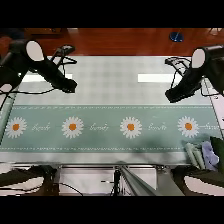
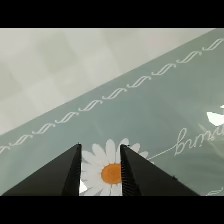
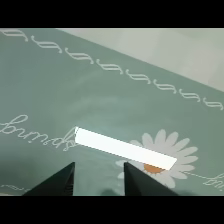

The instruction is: Fold the shirts.

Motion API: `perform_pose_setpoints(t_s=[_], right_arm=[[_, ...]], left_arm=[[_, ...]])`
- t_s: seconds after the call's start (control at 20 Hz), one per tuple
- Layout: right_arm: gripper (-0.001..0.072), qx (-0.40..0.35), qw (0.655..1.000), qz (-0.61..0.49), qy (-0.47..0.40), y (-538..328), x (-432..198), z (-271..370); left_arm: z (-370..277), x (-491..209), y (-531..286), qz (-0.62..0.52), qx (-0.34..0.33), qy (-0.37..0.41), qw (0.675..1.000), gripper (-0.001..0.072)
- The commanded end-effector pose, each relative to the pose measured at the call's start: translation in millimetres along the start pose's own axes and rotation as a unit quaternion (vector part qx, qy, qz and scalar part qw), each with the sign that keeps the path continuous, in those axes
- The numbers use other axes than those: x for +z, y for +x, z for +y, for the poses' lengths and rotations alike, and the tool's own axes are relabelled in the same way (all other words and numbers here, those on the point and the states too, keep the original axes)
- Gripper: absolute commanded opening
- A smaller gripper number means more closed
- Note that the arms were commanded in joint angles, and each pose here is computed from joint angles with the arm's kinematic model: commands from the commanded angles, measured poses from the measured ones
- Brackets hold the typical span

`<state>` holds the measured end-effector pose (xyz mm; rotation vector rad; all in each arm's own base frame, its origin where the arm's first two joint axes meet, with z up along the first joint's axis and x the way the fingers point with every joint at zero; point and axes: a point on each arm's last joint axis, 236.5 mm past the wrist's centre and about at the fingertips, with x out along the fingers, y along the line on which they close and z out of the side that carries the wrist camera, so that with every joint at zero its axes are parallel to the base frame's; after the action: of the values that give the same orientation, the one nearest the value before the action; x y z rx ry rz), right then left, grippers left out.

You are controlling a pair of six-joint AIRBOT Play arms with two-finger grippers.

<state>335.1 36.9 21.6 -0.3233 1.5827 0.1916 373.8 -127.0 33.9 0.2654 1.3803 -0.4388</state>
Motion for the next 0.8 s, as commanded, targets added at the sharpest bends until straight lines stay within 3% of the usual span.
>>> perform_pose_setpoints(t_s=[0.0, 0.25, 0.75], right_arm=[[0.0375, 0.024, 0.999, -0.018, 0.014, 2.3, 7.5, 24.8], [0.0376, 0.002, 0.986, -0.158, 0.050, -29.2, 28.4, 14.7], [0.0376, 0.004, 0.986, -0.159, 0.052, -27.0, 24.4, 16.1]], left_arm=[[-1.7, -7.0, -4.8, 0.023, 0.055, -0.018, 0.998, 0.0327], [-13.2, 9.3, -1.7, -0.010, 0.059, -0.040, 0.997, 0.0327], [-14.4, 22.5, -2.0, -0.038, 0.057, -0.037, 0.997, 0.0327]])
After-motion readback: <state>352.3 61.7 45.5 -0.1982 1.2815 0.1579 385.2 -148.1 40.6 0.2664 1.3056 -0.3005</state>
